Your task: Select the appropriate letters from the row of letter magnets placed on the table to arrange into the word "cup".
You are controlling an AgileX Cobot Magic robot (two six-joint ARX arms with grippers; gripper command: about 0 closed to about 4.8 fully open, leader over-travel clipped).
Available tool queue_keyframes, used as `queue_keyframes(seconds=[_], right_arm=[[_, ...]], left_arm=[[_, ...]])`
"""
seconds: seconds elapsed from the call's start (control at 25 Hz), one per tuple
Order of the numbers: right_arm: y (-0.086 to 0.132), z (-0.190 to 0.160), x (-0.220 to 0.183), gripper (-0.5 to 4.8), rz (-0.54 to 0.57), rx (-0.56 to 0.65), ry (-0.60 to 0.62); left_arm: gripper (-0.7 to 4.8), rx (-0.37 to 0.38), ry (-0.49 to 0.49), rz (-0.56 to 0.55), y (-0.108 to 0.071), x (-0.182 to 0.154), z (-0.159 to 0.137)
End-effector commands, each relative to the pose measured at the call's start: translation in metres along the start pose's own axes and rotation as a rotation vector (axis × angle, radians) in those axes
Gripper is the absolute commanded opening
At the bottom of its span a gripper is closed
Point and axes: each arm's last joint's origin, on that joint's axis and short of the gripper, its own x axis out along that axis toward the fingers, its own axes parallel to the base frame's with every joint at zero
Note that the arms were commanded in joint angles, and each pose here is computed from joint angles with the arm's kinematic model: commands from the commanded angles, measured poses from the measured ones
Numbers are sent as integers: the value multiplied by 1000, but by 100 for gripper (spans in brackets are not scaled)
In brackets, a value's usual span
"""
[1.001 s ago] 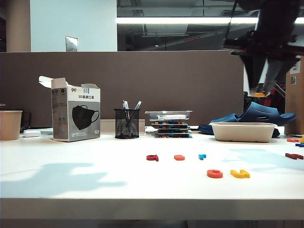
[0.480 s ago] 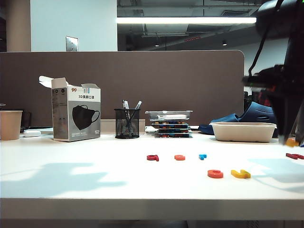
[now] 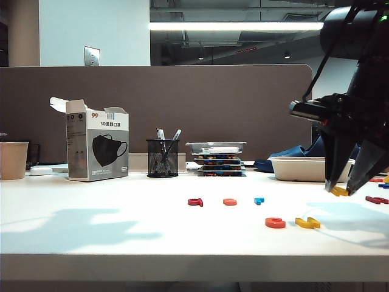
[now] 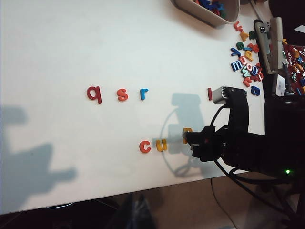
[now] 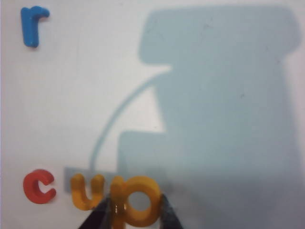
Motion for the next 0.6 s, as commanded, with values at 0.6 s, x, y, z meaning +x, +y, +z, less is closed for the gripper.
queue_keyframes(seconds=[0.6], right_arm=[[-5, -4, 26, 122, -45, -79, 105]], left_arm=[[-5, 3, -13, -9, -1, -2, 1]])
